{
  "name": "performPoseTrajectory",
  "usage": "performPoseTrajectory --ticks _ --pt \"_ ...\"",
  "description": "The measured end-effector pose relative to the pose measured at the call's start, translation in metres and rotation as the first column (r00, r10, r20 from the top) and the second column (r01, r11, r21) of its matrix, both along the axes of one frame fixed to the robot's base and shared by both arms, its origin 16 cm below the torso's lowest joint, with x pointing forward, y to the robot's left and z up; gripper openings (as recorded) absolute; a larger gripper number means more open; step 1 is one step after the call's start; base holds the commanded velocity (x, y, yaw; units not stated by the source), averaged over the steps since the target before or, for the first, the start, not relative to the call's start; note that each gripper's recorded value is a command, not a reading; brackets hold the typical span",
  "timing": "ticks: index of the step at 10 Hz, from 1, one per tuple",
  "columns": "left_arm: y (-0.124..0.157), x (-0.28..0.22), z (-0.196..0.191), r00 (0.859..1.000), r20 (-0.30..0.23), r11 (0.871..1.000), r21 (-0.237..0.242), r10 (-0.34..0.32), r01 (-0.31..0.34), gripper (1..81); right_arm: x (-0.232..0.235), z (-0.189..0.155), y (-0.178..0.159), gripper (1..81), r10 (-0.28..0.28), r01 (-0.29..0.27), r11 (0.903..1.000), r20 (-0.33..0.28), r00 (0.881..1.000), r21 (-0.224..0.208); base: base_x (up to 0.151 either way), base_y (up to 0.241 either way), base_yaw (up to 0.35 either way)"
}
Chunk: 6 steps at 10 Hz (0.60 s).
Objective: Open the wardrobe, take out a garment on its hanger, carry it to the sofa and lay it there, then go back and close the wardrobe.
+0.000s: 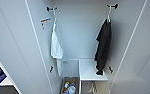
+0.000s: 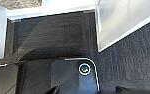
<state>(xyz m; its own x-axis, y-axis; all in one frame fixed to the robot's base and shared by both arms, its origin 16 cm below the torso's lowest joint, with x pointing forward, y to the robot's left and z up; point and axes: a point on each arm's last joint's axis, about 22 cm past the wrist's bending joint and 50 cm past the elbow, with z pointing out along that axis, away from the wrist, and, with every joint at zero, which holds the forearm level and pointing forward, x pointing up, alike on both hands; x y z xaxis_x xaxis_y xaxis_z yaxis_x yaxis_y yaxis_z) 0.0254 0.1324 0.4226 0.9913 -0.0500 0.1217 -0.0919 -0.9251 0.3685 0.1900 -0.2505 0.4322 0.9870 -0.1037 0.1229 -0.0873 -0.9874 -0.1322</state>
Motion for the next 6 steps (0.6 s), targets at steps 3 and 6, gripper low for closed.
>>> performPoseTrajectory --ticks 3,6 --pt "-0.005 -0.001 0.001 1.0 -0.001 1.0 -0.008 0.0 0.0 81.1 -0.085 -0.011 0.012 81.1 0.008 -0.002 0.9977 -0.082 0.997 0.067 0.0 0.0 0.0" --pt "-0.004 -0.007 0.001 1.0 -0.012 1.0 -0.007 -0.002 0.002 81.1 -0.151 -0.012 0.02 81.1 0.01 0.008 0.9903 -0.129 0.992 0.138 0.0 0.0 0.0"
